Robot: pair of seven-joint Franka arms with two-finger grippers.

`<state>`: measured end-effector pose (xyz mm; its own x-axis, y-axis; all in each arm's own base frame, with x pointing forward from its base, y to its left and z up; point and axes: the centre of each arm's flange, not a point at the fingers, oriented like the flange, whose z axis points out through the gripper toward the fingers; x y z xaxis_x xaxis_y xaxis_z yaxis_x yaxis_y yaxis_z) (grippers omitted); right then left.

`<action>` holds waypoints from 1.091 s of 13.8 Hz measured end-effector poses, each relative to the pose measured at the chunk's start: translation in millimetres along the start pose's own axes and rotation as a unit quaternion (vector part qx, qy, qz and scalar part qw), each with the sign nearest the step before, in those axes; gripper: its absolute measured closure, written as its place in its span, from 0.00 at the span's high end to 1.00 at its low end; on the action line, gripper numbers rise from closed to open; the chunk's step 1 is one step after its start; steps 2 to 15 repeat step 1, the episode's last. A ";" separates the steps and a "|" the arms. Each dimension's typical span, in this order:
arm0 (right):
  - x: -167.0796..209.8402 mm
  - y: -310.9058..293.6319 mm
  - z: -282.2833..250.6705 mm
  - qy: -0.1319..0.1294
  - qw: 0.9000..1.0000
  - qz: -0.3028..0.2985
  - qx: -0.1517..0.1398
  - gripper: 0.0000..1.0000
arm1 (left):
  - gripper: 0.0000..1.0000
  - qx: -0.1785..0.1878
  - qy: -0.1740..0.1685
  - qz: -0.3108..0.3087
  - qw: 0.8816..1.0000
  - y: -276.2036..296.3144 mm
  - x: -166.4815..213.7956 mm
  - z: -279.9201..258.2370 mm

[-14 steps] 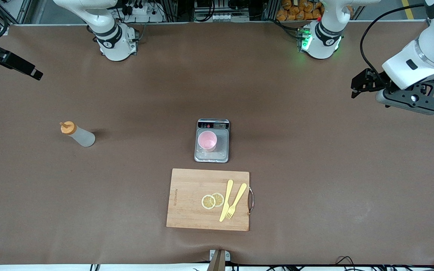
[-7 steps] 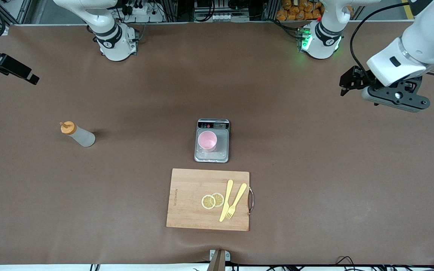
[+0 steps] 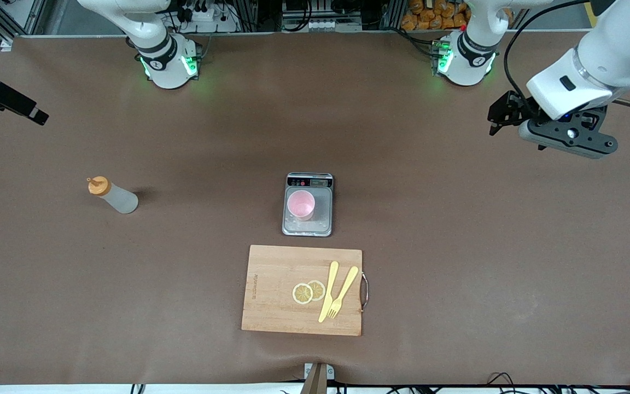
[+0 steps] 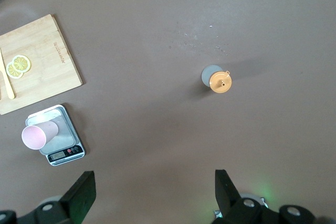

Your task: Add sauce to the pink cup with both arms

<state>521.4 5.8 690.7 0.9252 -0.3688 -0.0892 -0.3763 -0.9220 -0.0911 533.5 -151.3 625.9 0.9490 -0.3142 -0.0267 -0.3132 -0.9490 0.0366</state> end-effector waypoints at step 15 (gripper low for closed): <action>-0.2 -0.6 0.2 0.000 1.000 -0.001 0.000 1.00 | 1.00 0.002 -0.002 -0.007 1.000 -5.3 -2.0 -1.1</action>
